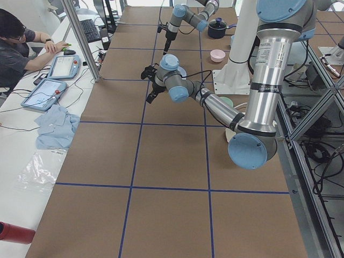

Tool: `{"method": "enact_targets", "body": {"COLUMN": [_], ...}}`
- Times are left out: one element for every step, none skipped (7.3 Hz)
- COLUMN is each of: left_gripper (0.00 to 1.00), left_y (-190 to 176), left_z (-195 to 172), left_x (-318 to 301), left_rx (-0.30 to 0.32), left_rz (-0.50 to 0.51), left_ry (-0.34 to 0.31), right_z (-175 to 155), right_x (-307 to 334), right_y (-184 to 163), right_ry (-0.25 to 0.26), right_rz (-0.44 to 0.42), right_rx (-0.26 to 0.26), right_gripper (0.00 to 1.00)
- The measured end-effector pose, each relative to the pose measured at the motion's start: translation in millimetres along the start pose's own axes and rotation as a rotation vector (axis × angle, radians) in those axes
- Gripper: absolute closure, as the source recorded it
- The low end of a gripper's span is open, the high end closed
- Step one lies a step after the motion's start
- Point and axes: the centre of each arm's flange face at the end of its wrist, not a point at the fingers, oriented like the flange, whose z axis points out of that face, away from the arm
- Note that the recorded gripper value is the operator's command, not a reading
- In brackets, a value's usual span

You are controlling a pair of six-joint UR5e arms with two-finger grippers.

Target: Stack three plates with pink and blue

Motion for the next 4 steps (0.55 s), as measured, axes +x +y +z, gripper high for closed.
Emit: {"method": "enact_targets", "body": {"left_gripper": [0.00, 0.00, 0.00, 0.00], "left_y": [6.4, 13.1, 21.2, 30.7], "left_z": [-4.4, -11.4, -21.1, -33.6], "left_x": [-14.6, -36.8, -64.6, -97.6], "left_rx": [-0.005, -0.010, -0.016, -0.026], "left_rz": [0.012, 0.047, 0.097, 0.140], "left_ry": [-0.022, -0.056, -0.097, -0.143], "right_z": [-12.7, -26.7, -44.7, -60.4], "right_x": [39.6, 87.1, 150.5, 219.9], "right_y": [-40.8, -78.6, -114.0, -135.6], "right_ry": [0.055, 0.102, 0.137, 0.157], "right_rz": [-0.072, -0.139, -0.222, -0.303], "right_rx": [-0.032, -0.071, -0.115, -0.158], "right_gripper": [0.00, 0.00, 0.00, 0.00]}}
